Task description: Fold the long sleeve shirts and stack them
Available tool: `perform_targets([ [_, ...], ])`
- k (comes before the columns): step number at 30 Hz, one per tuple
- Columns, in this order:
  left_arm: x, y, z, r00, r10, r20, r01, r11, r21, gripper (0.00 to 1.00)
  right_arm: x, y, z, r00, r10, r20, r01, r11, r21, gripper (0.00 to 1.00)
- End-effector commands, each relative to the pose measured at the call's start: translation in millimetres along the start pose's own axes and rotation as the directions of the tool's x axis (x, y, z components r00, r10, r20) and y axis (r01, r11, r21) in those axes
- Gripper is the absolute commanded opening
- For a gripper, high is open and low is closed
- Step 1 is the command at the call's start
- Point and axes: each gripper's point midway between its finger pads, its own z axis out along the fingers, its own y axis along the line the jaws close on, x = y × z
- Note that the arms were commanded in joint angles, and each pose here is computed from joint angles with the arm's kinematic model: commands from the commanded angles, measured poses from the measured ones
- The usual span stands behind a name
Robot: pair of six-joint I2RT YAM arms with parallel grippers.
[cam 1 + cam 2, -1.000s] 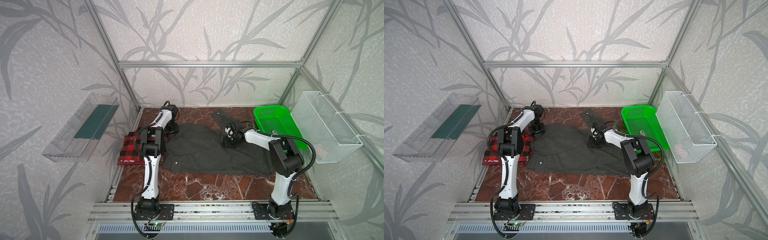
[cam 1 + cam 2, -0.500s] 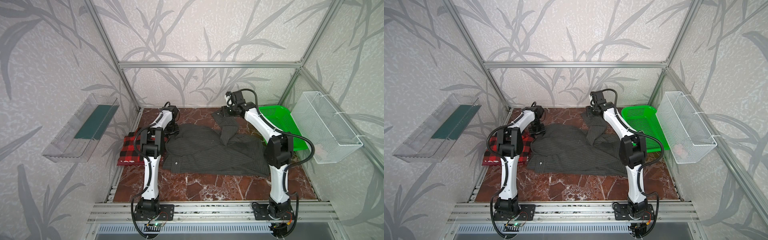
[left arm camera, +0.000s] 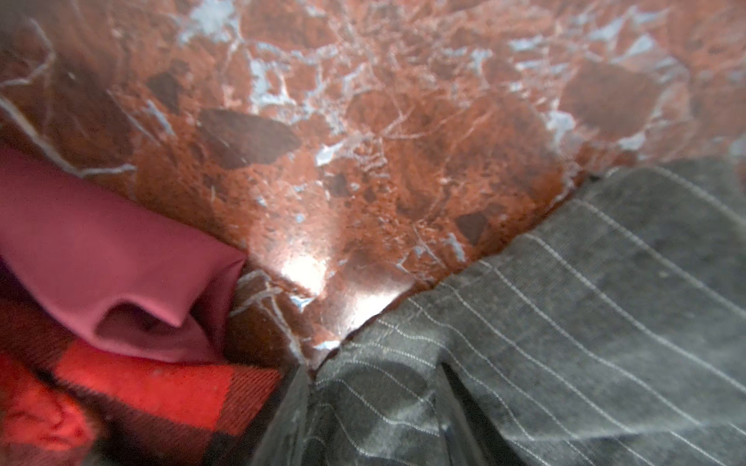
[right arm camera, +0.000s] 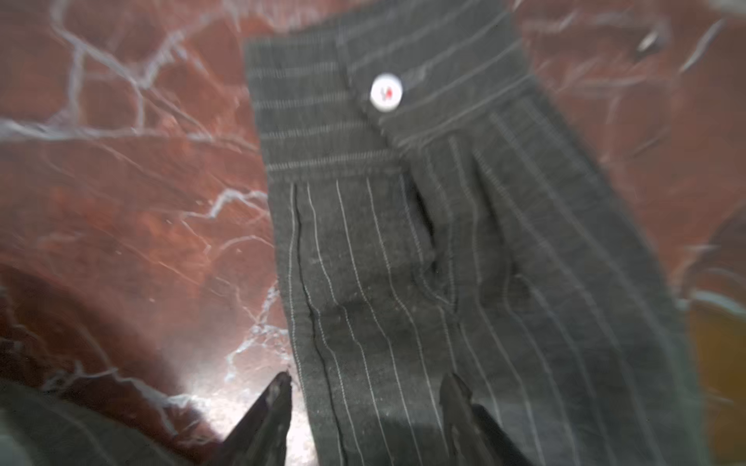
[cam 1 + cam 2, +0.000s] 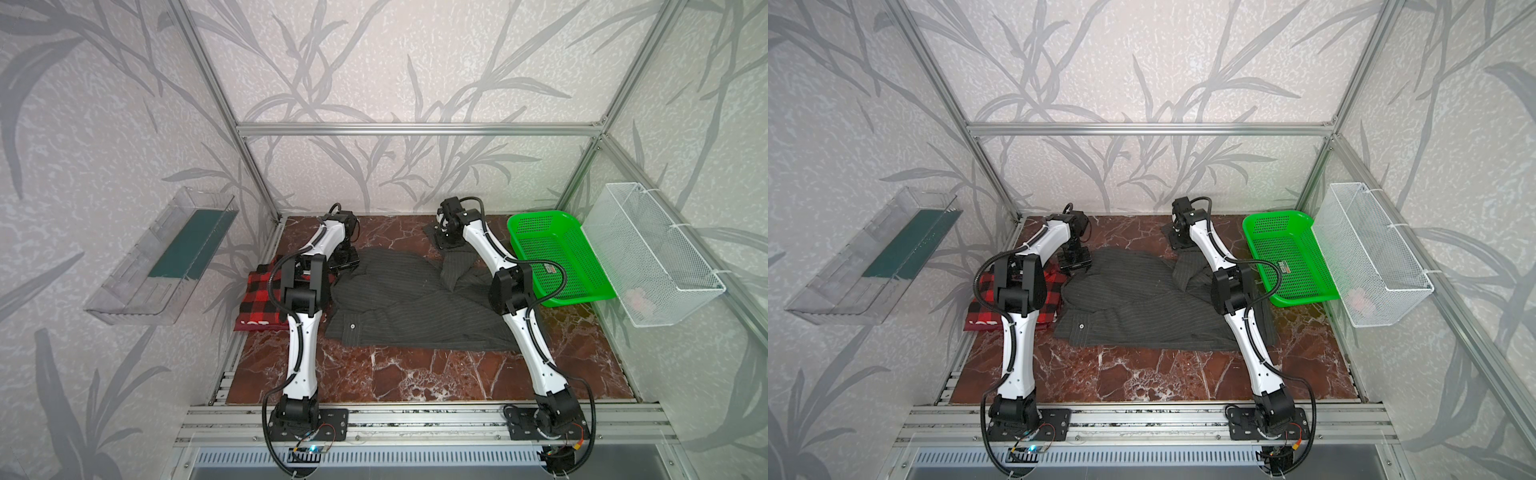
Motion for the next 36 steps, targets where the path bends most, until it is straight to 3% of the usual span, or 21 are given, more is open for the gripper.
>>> perform_targets([
  [1,-1,-1,-22,1.000,0.002,0.026,-0.003,1.000,0.021,0.53,4,4,1,1.000,0.005,-0.019,-0.005,1.000,-0.031,0.60],
  [6,-3,-3,-24,1.000,0.001,0.029,-0.002,1.000,0.027,0.53,23,11,23,0.997,-0.019,-0.080,0.017,0.999,-0.031,0.52],
  [12,-3,-3,-25,1.000,0.002,0.031,-0.003,1.000,0.028,0.52,22,14,22,0.997,-0.025,-0.076,0.022,0.999,-0.046,0.17],
  [16,-4,-3,-27,0.999,0.002,0.034,-0.003,1.000,0.031,0.53,-6,20,-8,0.999,-0.044,0.019,0.045,0.997,-0.066,0.00],
  [23,-2,-1,-27,0.999,0.006,0.032,-0.007,1.000,0.028,0.53,-50,32,-74,0.983,-0.028,0.180,0.053,0.989,-0.138,0.00],
  [33,-3,-2,-34,0.999,0.005,0.047,-0.007,0.999,0.040,0.52,-40,48,-98,0.987,-0.012,0.160,0.038,0.986,-0.163,0.00],
  [34,-3,-2,-33,0.999,0.004,0.047,-0.005,0.999,0.041,0.53,-43,51,-97,0.984,-0.020,0.176,0.048,0.986,-0.160,0.10],
  [35,-3,-3,-32,0.999,0.002,0.045,-0.004,0.999,0.041,0.53,-45,54,-94,0.981,-0.032,0.191,0.062,0.986,-0.153,0.29],
  [36,-3,-3,-33,0.999,0.001,0.044,-0.003,0.999,0.044,0.52,-46,56,-91,0.980,-0.043,0.196,0.073,0.986,-0.151,0.41],
])
